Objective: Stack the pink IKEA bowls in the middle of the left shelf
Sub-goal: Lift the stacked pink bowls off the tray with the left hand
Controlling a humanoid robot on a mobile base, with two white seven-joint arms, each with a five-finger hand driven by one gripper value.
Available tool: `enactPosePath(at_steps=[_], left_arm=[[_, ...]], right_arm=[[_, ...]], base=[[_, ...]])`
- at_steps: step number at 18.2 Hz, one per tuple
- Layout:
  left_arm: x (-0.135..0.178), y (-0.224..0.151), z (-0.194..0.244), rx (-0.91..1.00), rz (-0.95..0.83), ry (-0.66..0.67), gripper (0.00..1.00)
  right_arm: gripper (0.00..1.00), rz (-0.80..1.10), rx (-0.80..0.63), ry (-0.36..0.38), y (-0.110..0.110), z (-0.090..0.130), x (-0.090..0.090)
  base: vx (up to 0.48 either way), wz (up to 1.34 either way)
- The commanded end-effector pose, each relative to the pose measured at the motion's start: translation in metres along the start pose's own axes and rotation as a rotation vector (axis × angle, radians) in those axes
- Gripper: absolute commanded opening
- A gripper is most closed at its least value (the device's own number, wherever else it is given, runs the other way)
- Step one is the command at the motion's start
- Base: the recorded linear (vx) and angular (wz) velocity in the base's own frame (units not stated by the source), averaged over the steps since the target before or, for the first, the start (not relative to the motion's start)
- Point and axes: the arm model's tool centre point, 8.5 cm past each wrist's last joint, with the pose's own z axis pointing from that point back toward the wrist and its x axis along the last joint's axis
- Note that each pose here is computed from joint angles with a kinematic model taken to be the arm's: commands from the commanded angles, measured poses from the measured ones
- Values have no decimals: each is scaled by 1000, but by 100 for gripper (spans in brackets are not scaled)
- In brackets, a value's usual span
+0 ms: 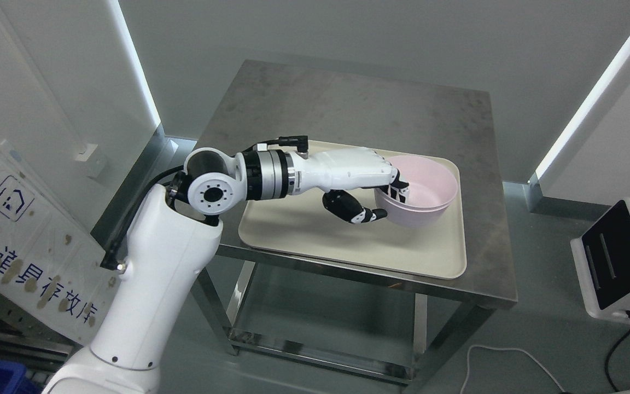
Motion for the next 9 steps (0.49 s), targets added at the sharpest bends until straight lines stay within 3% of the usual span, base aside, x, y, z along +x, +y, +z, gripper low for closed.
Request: enactPosePath(at_steps=[1, 5, 9], left_arm=[[-11, 30, 128, 338, -20, -9, 2], [-13, -6, 148, 323, -48, -20, 2], [-3, -14, 151, 348, -72, -63, 2]], right_arm=[[100, -11, -17, -33, -11, 0, 11], [100, -11, -17, -33, -11, 0, 11], [100, -11, -17, -33, -11, 0, 11]], base=[[0, 0], [0, 0], [0, 0]])
